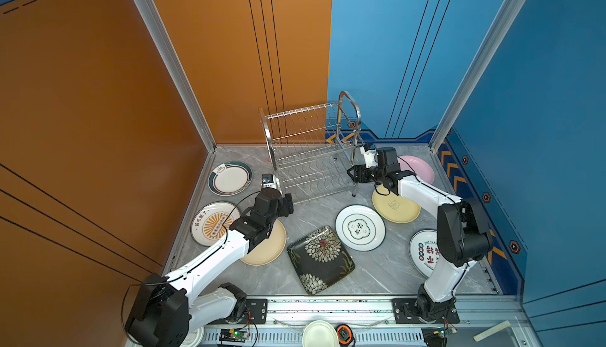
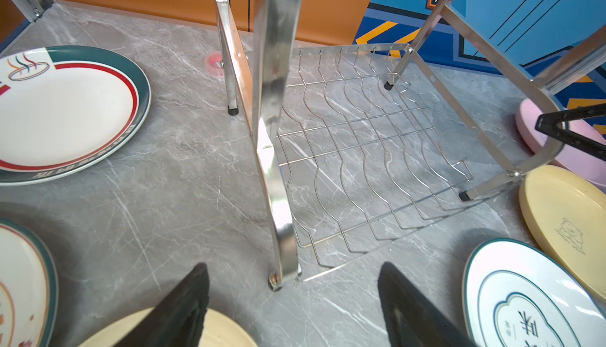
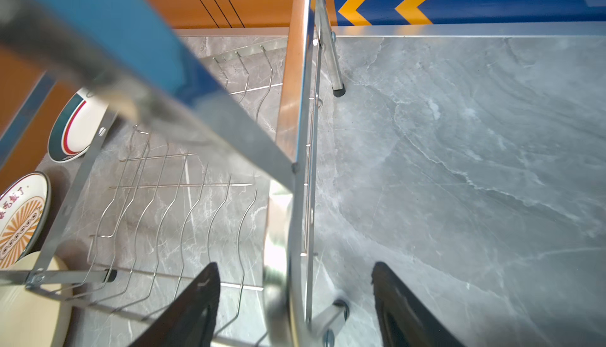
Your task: Load the plates into the dish rack
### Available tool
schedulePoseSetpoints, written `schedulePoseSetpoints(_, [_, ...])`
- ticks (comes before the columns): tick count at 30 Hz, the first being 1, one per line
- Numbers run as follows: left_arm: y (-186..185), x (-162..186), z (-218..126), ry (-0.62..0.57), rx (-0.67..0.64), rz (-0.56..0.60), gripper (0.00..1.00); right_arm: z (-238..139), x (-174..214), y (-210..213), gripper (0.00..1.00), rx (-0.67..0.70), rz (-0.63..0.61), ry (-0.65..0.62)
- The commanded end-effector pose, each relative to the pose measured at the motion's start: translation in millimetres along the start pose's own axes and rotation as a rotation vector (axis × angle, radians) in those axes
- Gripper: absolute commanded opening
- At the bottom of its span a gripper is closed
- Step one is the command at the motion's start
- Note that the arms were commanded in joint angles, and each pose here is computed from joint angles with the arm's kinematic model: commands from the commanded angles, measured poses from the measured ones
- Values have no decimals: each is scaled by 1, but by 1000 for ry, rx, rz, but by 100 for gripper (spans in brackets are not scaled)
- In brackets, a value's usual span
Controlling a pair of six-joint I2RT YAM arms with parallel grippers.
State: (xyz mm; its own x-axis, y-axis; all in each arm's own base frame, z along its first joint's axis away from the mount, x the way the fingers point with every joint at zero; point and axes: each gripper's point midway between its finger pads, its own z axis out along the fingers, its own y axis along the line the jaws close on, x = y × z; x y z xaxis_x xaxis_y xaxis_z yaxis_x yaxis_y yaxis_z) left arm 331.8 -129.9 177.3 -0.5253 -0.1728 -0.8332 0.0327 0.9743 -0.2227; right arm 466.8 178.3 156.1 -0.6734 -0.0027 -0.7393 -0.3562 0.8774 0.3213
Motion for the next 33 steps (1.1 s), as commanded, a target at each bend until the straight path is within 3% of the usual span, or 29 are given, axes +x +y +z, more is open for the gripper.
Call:
schedulePoseSetpoints(1, [8,22,-15,69,-32,-3,84,-25,25,-7,74,38,74,69])
schedulePoseSetpoints(15, [-29,63,-29,193,76,4,85,-128,146,-21,72,-9,588,347])
schedulePoseSetpoints(24, [-61,69,-20,243,169,23,90,-137,199,-20,68,-52,745,434])
schedulePoseSetpoints(33, [-78,71,-17,255,246,9,91,-129,221,-33,65,-34,824,430])
